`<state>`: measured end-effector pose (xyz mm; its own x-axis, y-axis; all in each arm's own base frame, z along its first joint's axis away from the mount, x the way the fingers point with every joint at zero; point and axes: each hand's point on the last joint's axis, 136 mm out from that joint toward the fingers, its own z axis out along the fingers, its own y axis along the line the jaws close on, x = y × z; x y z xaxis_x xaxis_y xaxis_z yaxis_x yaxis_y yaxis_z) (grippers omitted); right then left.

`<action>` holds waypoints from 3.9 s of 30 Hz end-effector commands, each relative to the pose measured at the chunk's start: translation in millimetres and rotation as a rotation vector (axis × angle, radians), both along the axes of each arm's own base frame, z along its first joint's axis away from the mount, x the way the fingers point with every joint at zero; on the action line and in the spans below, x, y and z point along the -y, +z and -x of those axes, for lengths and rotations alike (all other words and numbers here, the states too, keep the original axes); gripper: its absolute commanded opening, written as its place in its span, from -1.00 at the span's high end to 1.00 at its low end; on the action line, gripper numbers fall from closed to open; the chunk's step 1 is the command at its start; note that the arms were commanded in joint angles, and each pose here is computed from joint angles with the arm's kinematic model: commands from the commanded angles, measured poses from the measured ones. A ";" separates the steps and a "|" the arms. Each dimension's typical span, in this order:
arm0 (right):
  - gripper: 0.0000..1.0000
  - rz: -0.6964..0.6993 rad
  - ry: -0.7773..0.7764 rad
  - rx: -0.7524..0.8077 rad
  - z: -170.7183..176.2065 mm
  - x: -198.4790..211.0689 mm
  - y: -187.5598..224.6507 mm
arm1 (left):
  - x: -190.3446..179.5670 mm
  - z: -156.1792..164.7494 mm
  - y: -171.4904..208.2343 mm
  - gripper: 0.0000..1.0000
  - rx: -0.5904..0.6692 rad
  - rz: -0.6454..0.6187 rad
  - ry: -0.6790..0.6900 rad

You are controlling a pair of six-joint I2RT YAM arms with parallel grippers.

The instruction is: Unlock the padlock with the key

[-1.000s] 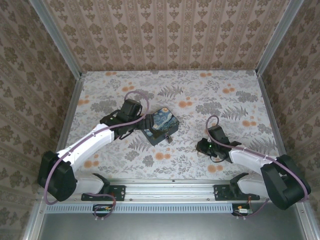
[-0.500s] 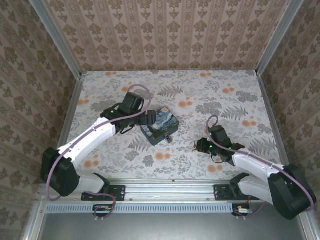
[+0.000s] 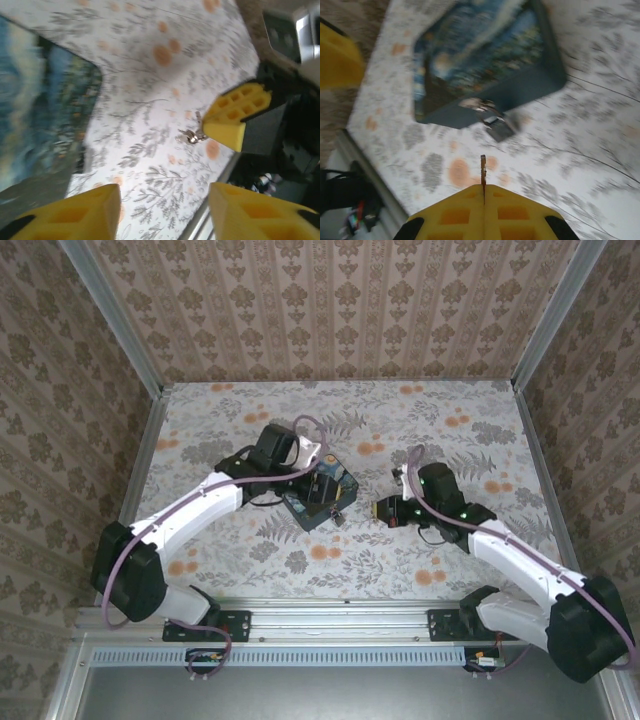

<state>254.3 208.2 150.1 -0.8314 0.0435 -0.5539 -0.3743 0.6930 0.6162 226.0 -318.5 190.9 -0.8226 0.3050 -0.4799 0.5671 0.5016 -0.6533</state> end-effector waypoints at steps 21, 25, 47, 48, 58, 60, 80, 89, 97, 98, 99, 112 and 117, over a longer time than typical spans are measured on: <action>1.00 -0.132 0.338 0.006 27.8 -44.3 38.7 | 26.8 28.3 10.9 0.46 -0.020 0.173 -0.205; 1.00 -0.137 0.342 -0.001 29.2 -45.1 37.2 | 26.1 27.3 4.5 0.45 -0.028 0.149 -0.202; 1.00 -0.151 0.337 -0.004 24.6 -50.4 30.7 | 31.9 36.9 5.6 0.46 -0.057 0.195 -0.254; 1.00 -0.150 0.340 -0.004 25.1 -50.3 29.9 | 30.9 35.2 5.3 0.43 -0.057 0.200 -0.248; 1.00 -0.229 0.425 0.016 34.7 -58.8 37.3 | 27.8 45.3 19.6 0.48 -0.073 0.308 -0.304; 1.00 -0.239 0.432 0.024 33.9 -59.9 39.1 | 26.8 47.9 20.0 0.50 -0.075 0.314 -0.310; 0.81 -0.193 0.356 0.024 18.1 -55.5 33.9 | 13.9 32.8 13.9 1.00 -0.059 0.284 -0.210; 0.35 -0.302 0.034 0.096 -26.7 -40.9 49.8 | -1.0 -27.0 30.6 1.00 -0.095 0.361 0.088; 0.32 -0.436 -0.172 0.121 -57.8 -45.0 76.9 | -2.3 -47.9 38.3 1.00 -0.093 0.418 0.207; 0.32 -0.441 -0.175 0.116 -58.7 -45.2 78.0 | -2.6 -49.9 37.9 1.00 -0.094 0.420 0.217; 0.32 -0.443 -0.178 0.104 -58.9 -45.4 77.8 | -2.7 -50.6 37.7 1.00 -0.096 0.424 0.222; 0.30 -0.493 -0.159 0.029 -61.9 -55.8 69.7 | -1.7 -57.9 37.1 1.00 -0.113 0.451 0.261; 0.36 -0.540 -0.142 0.039 -63.6 -60.9 76.1 | -1.6 -57.3 35.8 1.00 -0.115 0.442 0.260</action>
<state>314.9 262.6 205.3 -0.7926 0.4201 -0.4420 -0.2815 0.3909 0.8763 281.7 -317.0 224.4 -0.9031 -0.1165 -0.4134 0.3682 0.2855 -0.8848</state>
